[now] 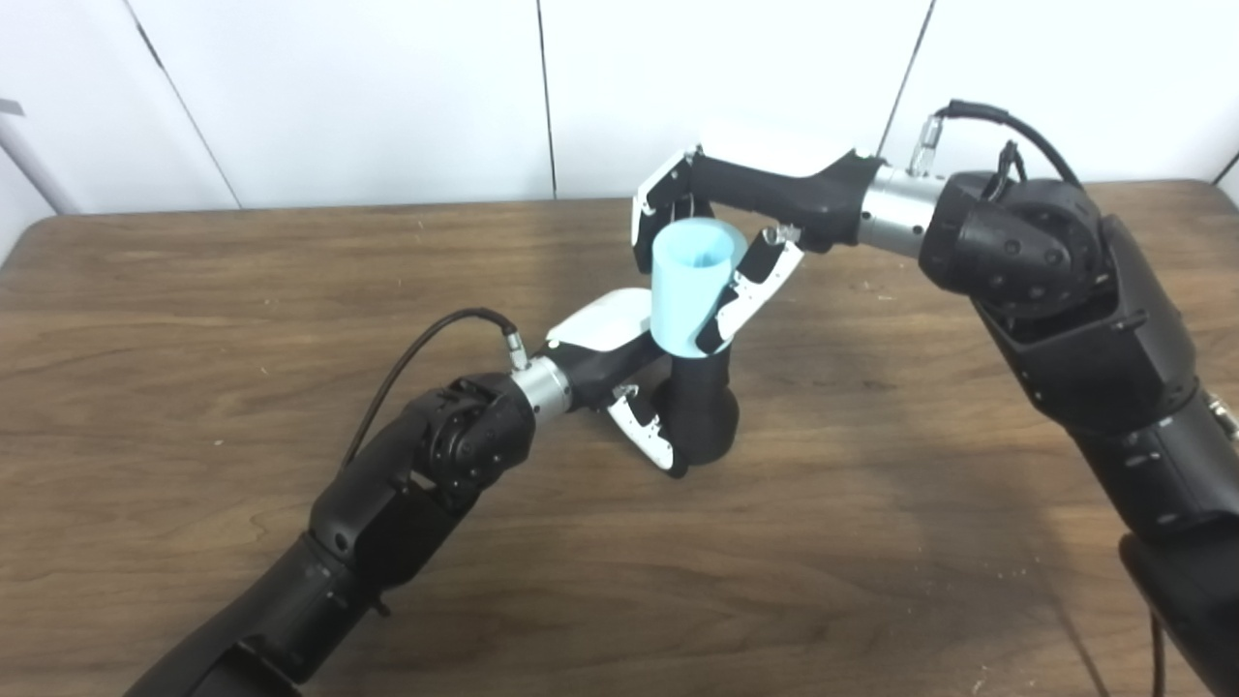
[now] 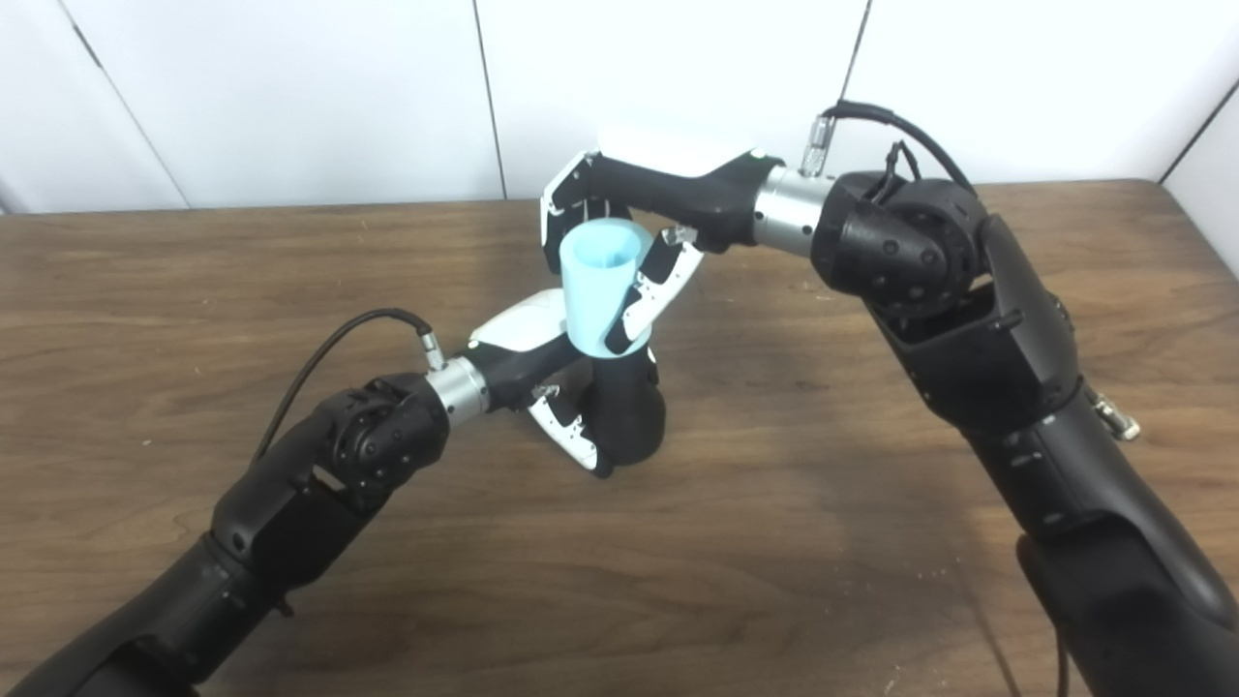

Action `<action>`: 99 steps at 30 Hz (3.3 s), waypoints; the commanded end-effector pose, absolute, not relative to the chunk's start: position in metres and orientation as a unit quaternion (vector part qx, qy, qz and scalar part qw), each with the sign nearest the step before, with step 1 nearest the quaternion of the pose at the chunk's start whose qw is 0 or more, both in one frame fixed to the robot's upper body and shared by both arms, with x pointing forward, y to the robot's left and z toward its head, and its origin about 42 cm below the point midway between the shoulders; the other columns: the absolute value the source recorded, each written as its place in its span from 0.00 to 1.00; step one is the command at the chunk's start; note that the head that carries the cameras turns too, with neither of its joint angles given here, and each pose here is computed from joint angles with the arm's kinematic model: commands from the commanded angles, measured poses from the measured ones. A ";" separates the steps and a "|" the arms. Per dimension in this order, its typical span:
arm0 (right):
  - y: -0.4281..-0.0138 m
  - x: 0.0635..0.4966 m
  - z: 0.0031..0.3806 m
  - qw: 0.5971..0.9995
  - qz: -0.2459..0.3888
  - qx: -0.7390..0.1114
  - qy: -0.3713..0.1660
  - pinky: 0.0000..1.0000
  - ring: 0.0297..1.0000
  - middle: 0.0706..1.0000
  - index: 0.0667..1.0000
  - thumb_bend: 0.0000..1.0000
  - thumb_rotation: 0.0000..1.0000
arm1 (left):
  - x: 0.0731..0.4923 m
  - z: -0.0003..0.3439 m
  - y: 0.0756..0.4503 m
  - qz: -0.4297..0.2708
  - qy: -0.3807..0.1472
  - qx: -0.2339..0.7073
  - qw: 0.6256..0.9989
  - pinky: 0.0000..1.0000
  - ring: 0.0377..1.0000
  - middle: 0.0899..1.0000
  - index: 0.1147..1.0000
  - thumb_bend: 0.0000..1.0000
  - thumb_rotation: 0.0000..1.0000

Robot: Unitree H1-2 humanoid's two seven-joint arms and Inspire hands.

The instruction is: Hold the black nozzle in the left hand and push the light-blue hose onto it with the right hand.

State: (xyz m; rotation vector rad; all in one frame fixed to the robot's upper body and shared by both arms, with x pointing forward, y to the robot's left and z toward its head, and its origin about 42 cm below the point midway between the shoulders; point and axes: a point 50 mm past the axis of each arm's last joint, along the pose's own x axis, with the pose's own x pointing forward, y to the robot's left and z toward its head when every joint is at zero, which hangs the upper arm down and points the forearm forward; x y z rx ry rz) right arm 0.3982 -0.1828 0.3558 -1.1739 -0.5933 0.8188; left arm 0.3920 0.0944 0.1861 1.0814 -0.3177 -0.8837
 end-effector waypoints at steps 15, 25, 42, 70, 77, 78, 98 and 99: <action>-0.201 0.395 0.376 0.702 0.347 -0.557 -0.278 0.38 0.42 0.46 0.45 0.50 0.00 | 0.373 0.142 0.104 -0.466 -0.053 0.513 0.719 1.00 0.58 0.43 0.42 0.53 0.00; -0.200 0.386 0.390 0.703 0.344 -0.557 -0.276 0.39 0.42 0.44 0.46 0.50 0.00 | 0.373 0.141 0.106 -0.466 -0.055 0.517 0.716 1.00 0.59 0.45 0.41 0.52 0.00; -0.204 0.383 0.377 0.711 0.346 -0.549 -0.271 0.39 0.42 0.44 0.46 0.50 0.00 | 0.375 0.144 0.105 -0.467 -0.055 0.516 0.715 1.00 0.59 0.44 0.41 0.53 0.00; -0.188 0.370 0.319 0.758 0.295 -0.503 -0.292 0.37 0.44 0.47 0.44 0.50 0.00 | 0.376 0.145 0.104 -0.465 -0.057 0.516 0.718 1.00 0.61 0.47 0.40 0.52 0.00; -0.179 0.372 0.327 0.751 0.306 -0.504 -0.299 0.37 0.44 0.47 0.44 0.50 0.00 | 0.374 0.145 0.102 -0.467 -0.059 0.515 0.716 1.00 0.61 0.47 0.40 0.52 0.00; -0.179 0.373 0.329 0.750 0.308 -0.503 -0.299 0.37 0.44 0.47 0.44 0.50 0.00 | 0.374 0.145 0.102 -0.467 -0.059 0.515 0.716 1.00 0.60 0.46 0.41 0.52 0.00; -0.194 0.367 0.318 0.765 0.314 -0.509 -0.237 0.37 0.44 0.48 0.45 0.50 0.00 | 0.379 0.146 0.109 -0.465 -0.054 0.513 0.720 1.00 0.62 0.47 0.40 0.52 0.00; -0.195 0.367 0.317 0.768 0.311 -0.507 -0.236 0.37 0.44 0.48 0.45 0.50 0.00 | 0.379 0.146 0.109 -0.465 -0.053 0.513 0.720 1.00 0.62 0.47 0.40 0.52 0.00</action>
